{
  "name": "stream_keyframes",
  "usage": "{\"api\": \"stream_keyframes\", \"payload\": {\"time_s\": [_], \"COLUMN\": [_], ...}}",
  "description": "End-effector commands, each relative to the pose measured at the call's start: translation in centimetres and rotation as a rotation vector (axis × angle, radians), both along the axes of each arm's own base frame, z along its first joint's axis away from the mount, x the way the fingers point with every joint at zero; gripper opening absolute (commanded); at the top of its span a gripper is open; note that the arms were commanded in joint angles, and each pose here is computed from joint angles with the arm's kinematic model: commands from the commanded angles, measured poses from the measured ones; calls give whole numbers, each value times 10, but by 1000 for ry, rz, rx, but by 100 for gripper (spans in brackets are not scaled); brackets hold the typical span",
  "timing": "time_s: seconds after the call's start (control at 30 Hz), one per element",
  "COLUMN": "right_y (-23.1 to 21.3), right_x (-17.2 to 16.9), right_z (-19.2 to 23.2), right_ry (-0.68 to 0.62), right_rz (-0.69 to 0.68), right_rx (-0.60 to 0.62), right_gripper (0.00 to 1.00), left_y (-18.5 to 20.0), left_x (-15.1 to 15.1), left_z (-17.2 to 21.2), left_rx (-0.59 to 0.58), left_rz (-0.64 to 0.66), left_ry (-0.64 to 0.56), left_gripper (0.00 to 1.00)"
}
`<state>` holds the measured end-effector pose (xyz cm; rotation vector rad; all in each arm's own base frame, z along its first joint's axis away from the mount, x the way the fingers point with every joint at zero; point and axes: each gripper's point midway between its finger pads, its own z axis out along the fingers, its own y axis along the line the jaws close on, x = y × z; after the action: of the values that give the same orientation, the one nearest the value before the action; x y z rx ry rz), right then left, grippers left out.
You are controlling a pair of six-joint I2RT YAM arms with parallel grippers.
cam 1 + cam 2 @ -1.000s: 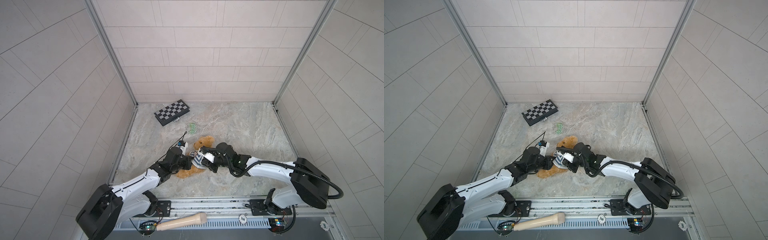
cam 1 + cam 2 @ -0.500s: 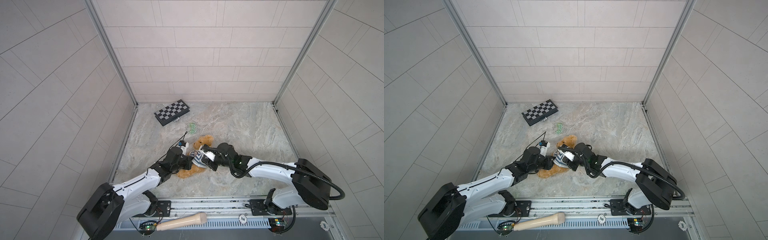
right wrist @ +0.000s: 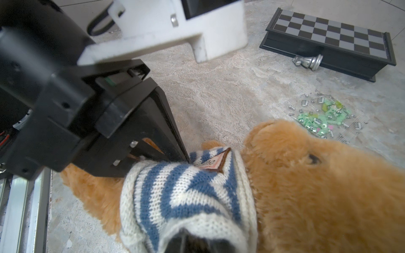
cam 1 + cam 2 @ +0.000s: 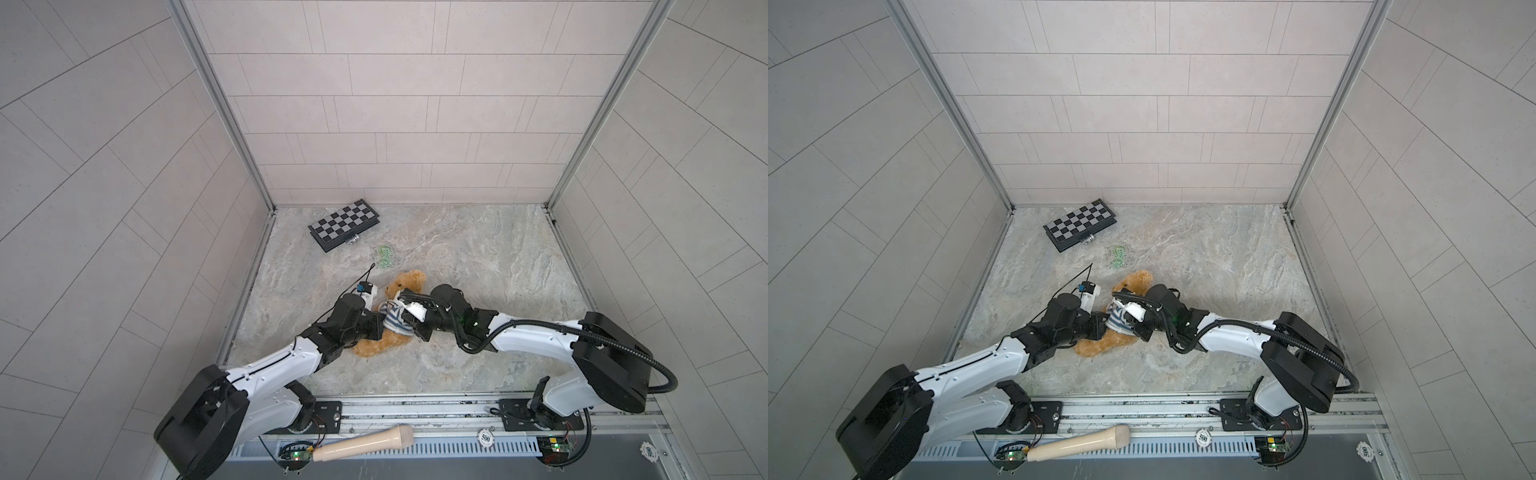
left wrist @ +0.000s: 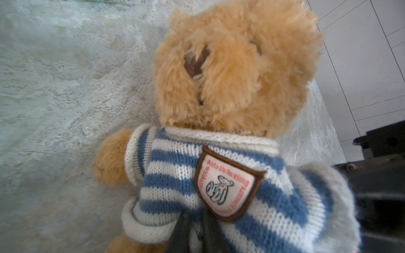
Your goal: Dress the teddy bear
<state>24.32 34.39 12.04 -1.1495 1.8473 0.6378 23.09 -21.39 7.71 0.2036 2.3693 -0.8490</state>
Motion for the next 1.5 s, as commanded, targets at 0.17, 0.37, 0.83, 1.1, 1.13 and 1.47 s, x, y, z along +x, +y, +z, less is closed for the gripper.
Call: {"api": "stream_keyframes", "payload": {"time_s": [0.17, 0.37, 0.83, 1.1, 1.13, 1.47], "right_y": [-11, -25, -30, -50, -51, -49], "right_x": [-6, -19, -17, 14, 16, 26], "right_z": [22, 33, 44, 48, 48, 60], "right_ry": [-55, -43, 41, 15, 15, 27], "right_rz": [-12, -27, -129, -357, -373, -437], "right_rx": [-4, 42, 212, 223, 227, 306], "right_gripper": [0, 0, 0, 0, 0, 0], "left_y": [3, 8, 26, 15, 12, -53], "left_x": [-6, -2, 8, -10, -13, -32], "left_z": [-11, -19, 12, 85, 91, 112], "left_rx": [29, 41, 60, 28, 9, -114], "left_rz": [-14, 2, 90, 101, 101, 28], "left_ry": [42, 60, -49, -181, -188, -176], "left_gripper": [12, 10, 19, 48, 48, 38]}}
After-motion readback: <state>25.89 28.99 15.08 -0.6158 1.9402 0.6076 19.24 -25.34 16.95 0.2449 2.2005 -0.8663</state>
